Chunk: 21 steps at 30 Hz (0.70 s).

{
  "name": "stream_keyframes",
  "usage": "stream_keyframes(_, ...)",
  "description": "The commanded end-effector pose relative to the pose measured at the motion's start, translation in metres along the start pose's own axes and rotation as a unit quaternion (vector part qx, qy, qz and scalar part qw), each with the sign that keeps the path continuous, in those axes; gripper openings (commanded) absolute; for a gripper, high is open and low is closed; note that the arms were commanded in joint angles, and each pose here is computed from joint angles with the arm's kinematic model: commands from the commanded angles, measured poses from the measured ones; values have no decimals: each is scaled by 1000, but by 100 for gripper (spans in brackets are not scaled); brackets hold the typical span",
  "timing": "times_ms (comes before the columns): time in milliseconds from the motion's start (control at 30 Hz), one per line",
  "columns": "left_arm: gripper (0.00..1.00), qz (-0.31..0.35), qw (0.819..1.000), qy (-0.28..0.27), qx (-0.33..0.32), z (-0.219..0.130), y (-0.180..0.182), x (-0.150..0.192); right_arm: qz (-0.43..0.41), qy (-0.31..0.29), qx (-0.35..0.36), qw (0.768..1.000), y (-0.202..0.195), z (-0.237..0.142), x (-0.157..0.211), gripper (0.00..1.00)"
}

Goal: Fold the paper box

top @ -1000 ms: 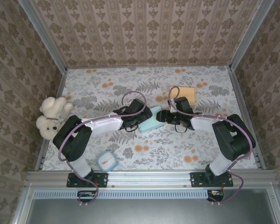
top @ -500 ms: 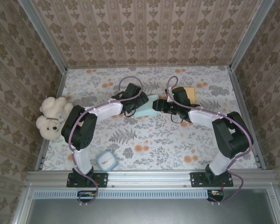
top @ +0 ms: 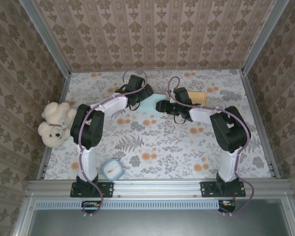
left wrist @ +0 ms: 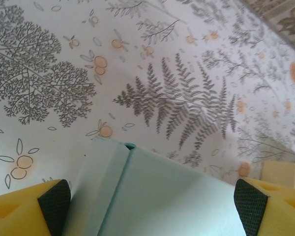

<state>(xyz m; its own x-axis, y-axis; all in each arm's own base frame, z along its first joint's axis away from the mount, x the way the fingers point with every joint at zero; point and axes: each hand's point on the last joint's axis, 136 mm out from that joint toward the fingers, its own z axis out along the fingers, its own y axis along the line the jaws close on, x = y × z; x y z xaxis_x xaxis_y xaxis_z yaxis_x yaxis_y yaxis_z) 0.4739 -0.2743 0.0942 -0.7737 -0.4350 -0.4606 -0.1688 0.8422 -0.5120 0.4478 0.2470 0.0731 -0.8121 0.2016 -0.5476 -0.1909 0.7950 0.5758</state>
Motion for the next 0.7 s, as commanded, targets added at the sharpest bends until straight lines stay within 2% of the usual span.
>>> stream_keyframes(0, 90, 2, 1000, 27, 13, 13, -1, 8, -26, -27, -10, 999, 14, 9, -21, 64)
stream_keyframes(167, 90, -16, 999, 28, 2, 24, 16, 4, -33, -31, 19, 999, 0, 15, -21, 65)
stream_keyframes(333, 90, -4, 1000, 10, -8, 22, 25, -11, -29, -29, 43, 998, -12, 12, -13, 66)
stream_keyframes(467, 91, 14, 1000, -6, -7, 11, 28, -18, -31, -37, 62, 997, -17, -1, -11, 66)
stream_keyframes(667, 91, 60, 997, -42, 40, -25, 22, -23, -40, -63, 97, 992, -21, -41, -9, 68)
